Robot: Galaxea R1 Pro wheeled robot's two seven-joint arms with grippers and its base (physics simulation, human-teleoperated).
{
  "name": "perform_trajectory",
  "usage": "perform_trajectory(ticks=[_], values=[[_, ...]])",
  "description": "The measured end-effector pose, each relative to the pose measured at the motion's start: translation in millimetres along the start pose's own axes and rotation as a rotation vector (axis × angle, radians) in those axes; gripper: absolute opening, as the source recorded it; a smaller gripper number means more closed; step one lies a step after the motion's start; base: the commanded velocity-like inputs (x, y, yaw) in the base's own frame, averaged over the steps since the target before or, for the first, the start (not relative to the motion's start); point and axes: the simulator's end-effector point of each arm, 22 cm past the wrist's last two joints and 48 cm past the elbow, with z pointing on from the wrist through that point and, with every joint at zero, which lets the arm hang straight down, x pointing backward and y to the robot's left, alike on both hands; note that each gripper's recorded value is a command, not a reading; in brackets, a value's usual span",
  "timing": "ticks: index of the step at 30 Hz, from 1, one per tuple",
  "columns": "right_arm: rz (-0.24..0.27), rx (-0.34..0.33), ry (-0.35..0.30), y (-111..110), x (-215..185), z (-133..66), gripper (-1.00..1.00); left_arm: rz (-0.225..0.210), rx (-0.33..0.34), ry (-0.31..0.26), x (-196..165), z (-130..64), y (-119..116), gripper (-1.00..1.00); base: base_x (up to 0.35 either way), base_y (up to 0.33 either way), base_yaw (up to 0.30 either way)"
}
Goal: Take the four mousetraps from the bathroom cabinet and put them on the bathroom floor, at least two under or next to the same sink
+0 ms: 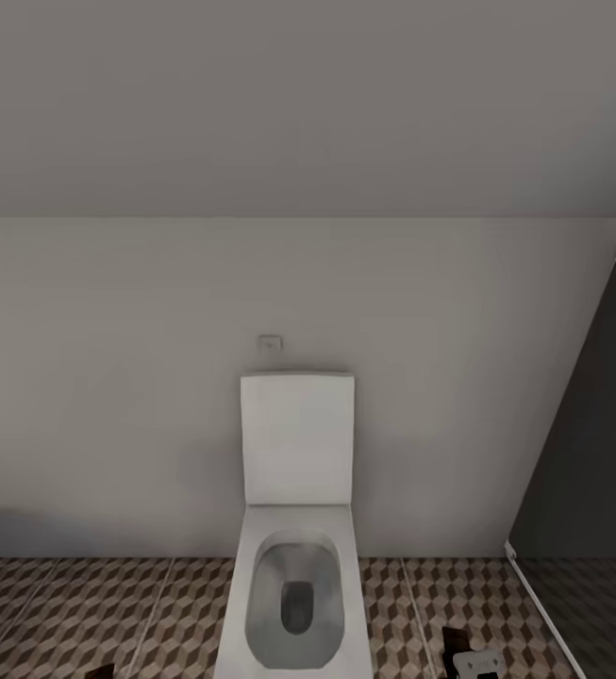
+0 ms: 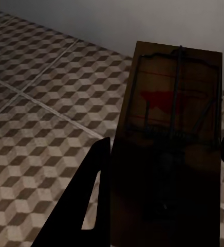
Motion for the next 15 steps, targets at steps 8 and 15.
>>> perform_trajectory(ticks=[8,15], values=[[0.0,0.0,0.0,0,3,1.8,-1.0,0.0,0.003,0.0,3,1.9,-1,-1.0,0.0,0.0,-0.003],[-0.004,-0.003,0.0,3,12,7.1,-1.0,-0.003,0.001,-0.011,6,11.2,1,-1.0,0.0,0.0,0.0]])
